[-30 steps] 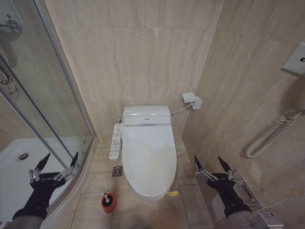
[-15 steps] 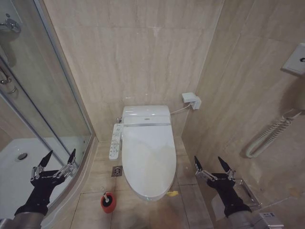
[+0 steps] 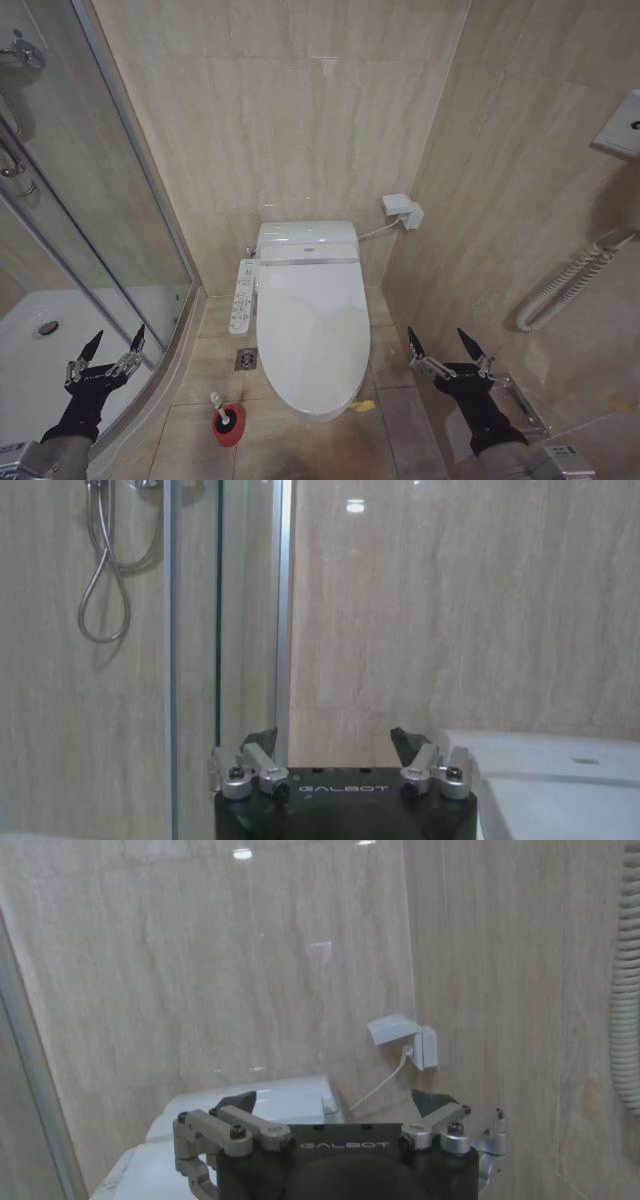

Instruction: Open the toilet lid, clean the toilet bowl with a toilet brush, close the toilet lid, and flush.

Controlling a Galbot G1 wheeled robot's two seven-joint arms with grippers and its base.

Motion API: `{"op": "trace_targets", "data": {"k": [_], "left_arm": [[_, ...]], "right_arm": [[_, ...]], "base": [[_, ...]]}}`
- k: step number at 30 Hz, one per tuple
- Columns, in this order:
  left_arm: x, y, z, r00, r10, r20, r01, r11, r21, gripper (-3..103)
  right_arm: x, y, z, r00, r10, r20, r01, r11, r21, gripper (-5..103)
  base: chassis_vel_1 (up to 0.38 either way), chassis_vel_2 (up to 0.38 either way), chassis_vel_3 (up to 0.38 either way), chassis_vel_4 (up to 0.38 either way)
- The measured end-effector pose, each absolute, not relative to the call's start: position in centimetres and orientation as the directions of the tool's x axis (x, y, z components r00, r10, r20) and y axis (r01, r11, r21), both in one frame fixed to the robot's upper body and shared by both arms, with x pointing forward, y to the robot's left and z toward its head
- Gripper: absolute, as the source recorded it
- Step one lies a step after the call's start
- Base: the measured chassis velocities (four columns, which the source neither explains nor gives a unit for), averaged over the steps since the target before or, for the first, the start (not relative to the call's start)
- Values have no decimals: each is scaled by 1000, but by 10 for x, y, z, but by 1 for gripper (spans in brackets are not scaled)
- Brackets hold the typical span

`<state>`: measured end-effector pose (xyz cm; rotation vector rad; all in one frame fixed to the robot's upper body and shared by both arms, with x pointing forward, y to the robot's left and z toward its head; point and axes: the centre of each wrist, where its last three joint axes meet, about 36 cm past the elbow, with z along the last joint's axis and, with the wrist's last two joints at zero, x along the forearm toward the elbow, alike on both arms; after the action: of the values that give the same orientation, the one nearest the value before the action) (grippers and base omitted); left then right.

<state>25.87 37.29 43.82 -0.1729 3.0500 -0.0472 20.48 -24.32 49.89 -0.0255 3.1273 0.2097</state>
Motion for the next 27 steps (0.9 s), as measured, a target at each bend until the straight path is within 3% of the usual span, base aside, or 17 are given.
{"op": "trace_targets", "data": {"k": [6, 10, 20, 27], "left_arm": [[278, 387, 421, -991, -101, -84, -97, 994, -54, 77], [318, 415, 397, -993, -72, -92, -65, 995, -81, 77], [326, 420, 391, -994, -63, -92, -55, 995, -86, 77], [376, 421, 367, -995, 57, -85, 65, 994, -86, 77]], "right_arm": [[205, -243, 499, -1000, -16, -8, -17, 991, 133, 100], [205, -243, 499, -1000, -16, -8, -17, 991, 133, 100], [205, -243, 499, -1000, -16, -8, -17, 991, 133, 100], [205, -243, 499, -1000, -16, -8, -17, 991, 133, 100]], "base": [[0, 0, 0, 0], [0, 0, 0, 0], [0, 0, 0, 0], [0, 0, 0, 0]]}}
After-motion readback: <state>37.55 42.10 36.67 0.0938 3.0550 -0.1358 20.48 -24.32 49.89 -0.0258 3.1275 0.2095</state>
